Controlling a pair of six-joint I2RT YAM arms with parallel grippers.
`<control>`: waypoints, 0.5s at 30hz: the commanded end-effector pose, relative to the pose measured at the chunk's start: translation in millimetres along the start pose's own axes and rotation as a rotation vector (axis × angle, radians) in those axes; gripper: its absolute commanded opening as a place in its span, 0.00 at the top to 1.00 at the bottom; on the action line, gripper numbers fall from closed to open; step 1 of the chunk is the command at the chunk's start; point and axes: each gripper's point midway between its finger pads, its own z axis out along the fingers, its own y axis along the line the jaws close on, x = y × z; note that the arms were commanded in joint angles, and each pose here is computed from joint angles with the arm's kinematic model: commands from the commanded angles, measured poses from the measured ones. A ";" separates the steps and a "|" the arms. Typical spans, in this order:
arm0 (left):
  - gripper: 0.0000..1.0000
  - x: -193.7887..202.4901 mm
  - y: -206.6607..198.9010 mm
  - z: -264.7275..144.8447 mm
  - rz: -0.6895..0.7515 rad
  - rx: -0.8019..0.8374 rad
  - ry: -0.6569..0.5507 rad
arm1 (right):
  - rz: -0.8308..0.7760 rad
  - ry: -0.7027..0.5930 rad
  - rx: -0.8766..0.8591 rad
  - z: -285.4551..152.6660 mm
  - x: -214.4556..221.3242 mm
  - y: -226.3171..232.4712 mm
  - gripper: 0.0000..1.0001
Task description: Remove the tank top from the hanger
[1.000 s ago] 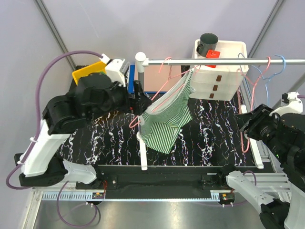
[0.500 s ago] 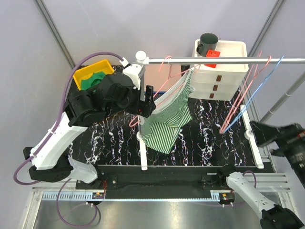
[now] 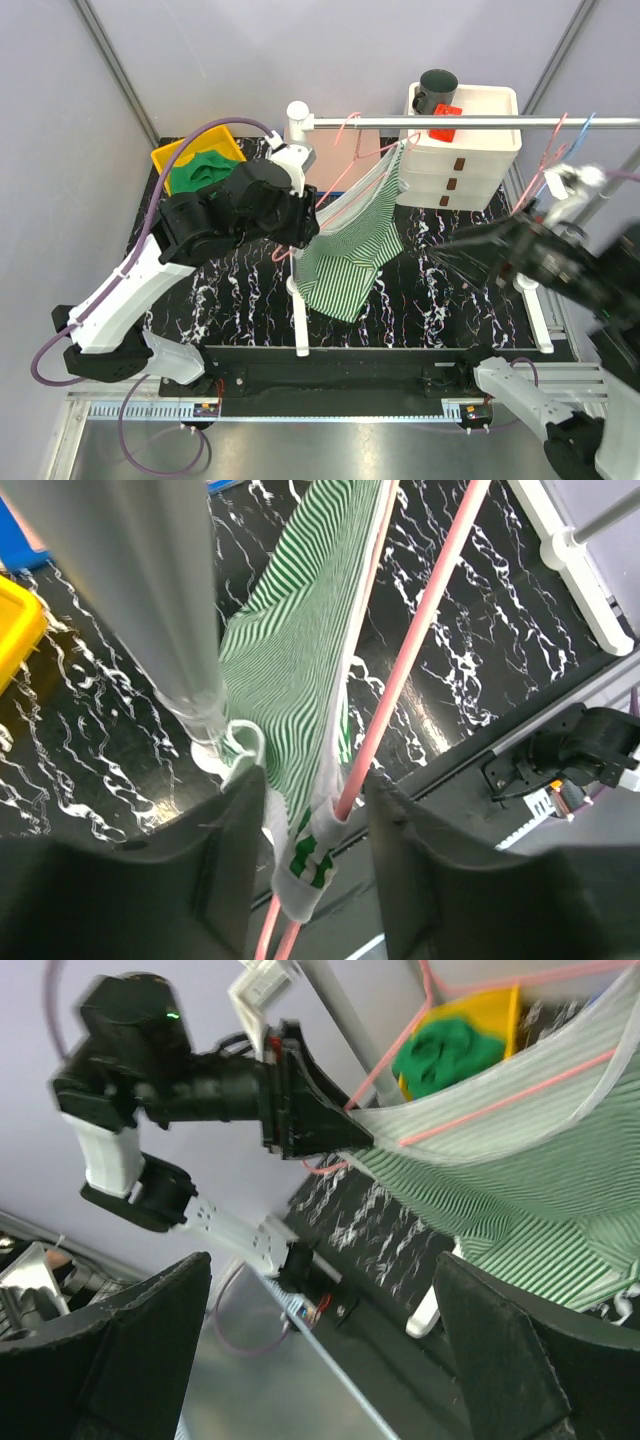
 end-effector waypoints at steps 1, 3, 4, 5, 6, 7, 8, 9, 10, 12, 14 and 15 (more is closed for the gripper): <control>0.64 -6.6 -10.3 -3.3 -0.024 0.067 -0.037 | 0.073 0.172 -0.098 37.5 19.6 -5.9 0.00; 0.78 -8.2 -11.4 -3.6 -0.029 0.072 -0.043 | 0.075 0.177 -0.096 43.0 21.3 -10.6 0.00; 0.82 -10.1 -12.1 -5.8 -0.034 0.077 -0.050 | 0.085 0.188 -0.092 46.5 25.0 -14.9 0.00; 0.90 -14.4 -14.0 -8.8 -0.040 0.088 -0.065 | 0.085 0.187 -0.093 48.8 24.9 -16.5 0.00; 0.93 -17.5 -15.5 -10.9 -0.043 0.096 -0.076 | 0.089 0.190 -0.093 50.3 26.0 -17.9 0.00; 0.97 -24.2 -20.3 -15.7 -0.047 0.123 -0.096 | 0.093 0.196 -0.090 52.4 27.9 -20.2 0.00; 1.00 -27.9 -22.8 -18.3 -0.046 0.137 -0.107 | 0.089 0.190 -0.089 53.2 27.2 -21.1 0.00; 1.00 -31.3 -25.0 -21.3 -0.047 0.149 -0.116 | 0.076 0.187 -0.085 53.3 27.4 -22.9 0.00; 1.00 -38.1 -29.3 -26.6 -0.055 0.173 -0.137 | 0.073 0.189 -0.078 54.3 29.2 -25.7 0.00; 1.00 -44.9 -34.4 -32.4 -0.060 0.201 -0.157 | 0.059 0.195 -0.056 56.2 33.8 -34.0 0.00; 1.00 -55.7 -42.7 -39.2 -0.062 0.243 -0.186 | 0.061 0.204 -0.041 57.1 37.0 -38.5 0.00; 1.00 -59.4 -45.6 -40.6 -0.063 0.255 -0.192 | 0.058 0.205 -0.043 56.8 37.9 -38.6 0.00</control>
